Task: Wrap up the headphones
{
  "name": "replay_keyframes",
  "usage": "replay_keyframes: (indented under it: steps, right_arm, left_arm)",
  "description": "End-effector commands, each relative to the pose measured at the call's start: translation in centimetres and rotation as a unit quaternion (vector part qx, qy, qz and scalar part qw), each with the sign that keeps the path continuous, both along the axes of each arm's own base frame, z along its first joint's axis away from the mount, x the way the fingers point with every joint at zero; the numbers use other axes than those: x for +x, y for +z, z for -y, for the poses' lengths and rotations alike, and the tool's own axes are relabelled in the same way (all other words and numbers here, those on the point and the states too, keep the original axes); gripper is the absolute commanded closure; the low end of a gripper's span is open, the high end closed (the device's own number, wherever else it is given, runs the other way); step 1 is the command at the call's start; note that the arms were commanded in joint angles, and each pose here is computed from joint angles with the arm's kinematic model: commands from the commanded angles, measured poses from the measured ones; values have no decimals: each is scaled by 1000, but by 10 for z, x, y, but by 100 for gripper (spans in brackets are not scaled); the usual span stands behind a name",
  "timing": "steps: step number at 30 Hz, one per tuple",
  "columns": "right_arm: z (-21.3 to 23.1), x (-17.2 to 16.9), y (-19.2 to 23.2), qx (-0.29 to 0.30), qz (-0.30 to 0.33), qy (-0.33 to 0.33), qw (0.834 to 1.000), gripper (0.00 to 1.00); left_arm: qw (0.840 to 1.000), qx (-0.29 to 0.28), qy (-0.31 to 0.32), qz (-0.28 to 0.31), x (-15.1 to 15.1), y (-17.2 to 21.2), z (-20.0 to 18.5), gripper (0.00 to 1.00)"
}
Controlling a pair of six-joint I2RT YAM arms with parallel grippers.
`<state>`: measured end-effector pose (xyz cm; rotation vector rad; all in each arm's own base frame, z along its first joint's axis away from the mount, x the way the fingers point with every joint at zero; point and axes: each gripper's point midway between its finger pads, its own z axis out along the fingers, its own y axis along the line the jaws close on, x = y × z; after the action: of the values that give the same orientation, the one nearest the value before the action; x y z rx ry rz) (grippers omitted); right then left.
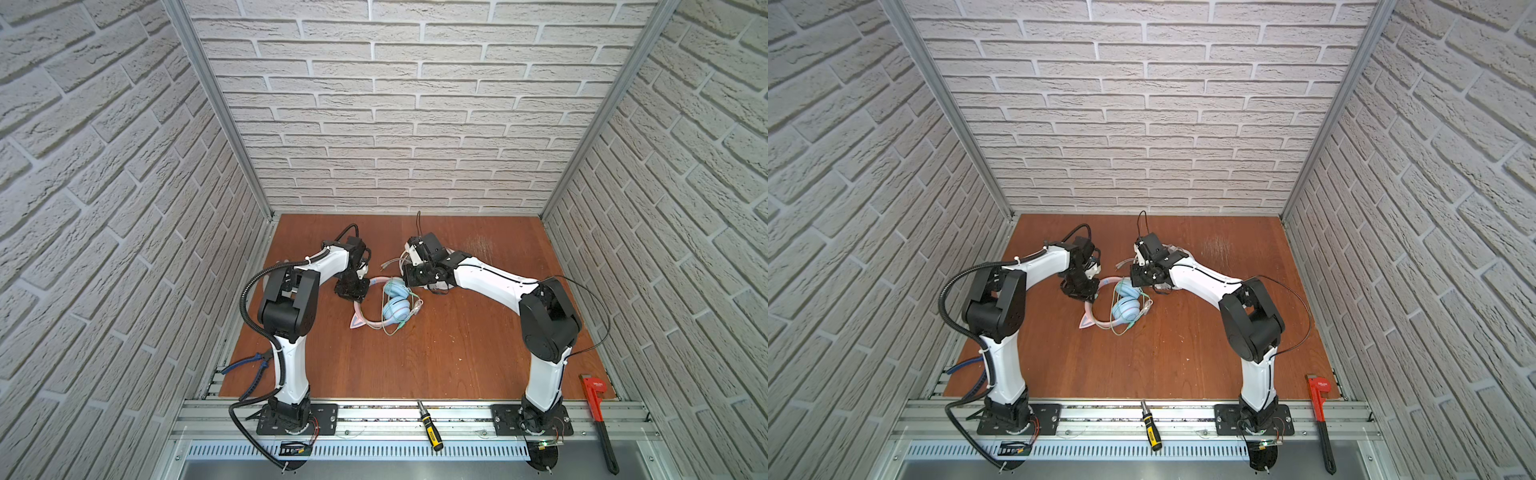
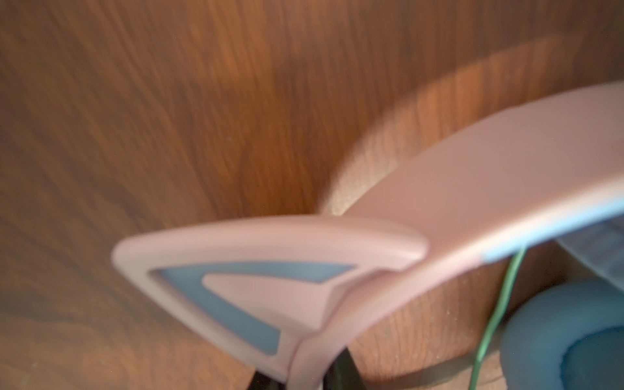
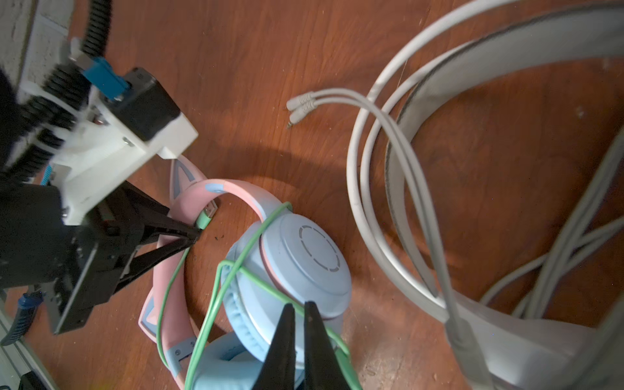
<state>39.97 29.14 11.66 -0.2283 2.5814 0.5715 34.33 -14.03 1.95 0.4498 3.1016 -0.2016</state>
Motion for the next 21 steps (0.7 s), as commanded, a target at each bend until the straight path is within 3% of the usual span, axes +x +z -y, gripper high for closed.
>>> replay_keyframes:
  steps: [1, 11, 21]
  right_arm:
    - [1, 5, 55, 20, 79, 7, 997, 87]
    - [21, -9, 85, -4, 106, 12, 994, 83]
    - [50, -30, 121, -34, 155, 13, 987, 69]
  left_arm:
    - [999, 41, -1, -28, -11, -22, -15, 75]
    - [999, 39, 18, -14, -5, -4, -14, 56]
    - [995, 58, 66, 57, 8, 56, -24, 23]
